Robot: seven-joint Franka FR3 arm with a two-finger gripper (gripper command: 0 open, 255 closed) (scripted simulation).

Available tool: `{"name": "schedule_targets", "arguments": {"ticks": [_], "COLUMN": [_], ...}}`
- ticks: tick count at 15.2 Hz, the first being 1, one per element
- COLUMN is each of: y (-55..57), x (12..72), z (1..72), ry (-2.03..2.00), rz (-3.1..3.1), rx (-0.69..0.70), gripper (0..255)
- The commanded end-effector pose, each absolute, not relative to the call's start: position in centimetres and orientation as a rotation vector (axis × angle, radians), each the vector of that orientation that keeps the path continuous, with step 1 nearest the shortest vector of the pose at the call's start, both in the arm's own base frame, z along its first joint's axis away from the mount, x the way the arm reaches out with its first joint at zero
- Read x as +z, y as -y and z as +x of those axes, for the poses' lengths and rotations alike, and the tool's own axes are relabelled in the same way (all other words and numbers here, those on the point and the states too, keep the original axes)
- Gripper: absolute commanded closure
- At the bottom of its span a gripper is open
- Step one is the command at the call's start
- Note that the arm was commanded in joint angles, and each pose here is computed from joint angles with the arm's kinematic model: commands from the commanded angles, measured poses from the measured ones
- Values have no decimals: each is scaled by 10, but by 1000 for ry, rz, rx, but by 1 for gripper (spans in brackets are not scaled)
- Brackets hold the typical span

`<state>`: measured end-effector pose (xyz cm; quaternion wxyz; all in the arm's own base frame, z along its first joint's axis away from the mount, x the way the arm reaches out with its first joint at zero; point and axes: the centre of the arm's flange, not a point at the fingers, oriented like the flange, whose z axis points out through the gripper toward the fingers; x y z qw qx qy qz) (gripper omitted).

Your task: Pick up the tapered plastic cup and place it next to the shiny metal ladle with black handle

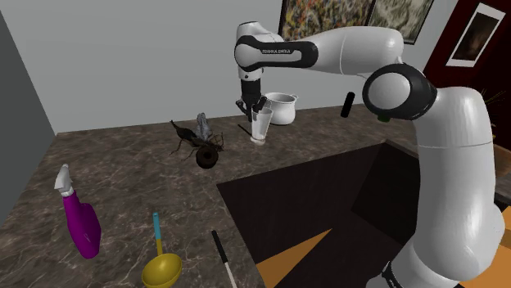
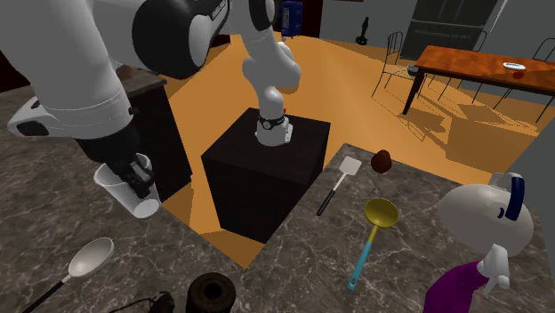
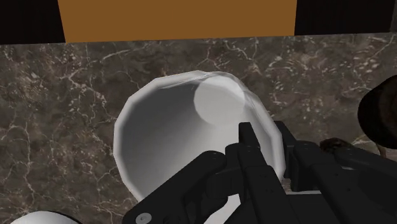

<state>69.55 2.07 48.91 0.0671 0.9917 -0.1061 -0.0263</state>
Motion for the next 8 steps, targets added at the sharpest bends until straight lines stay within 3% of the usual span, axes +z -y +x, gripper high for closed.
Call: {"name": "schedule_targets", "arguments": {"ticks": [1,8], "y": [3,62], "x": [484,456], "z": [705,729], "ry": [318,318], "rz": [2989,2989], "rx": [-78,-78], "gripper": [255,255]}}
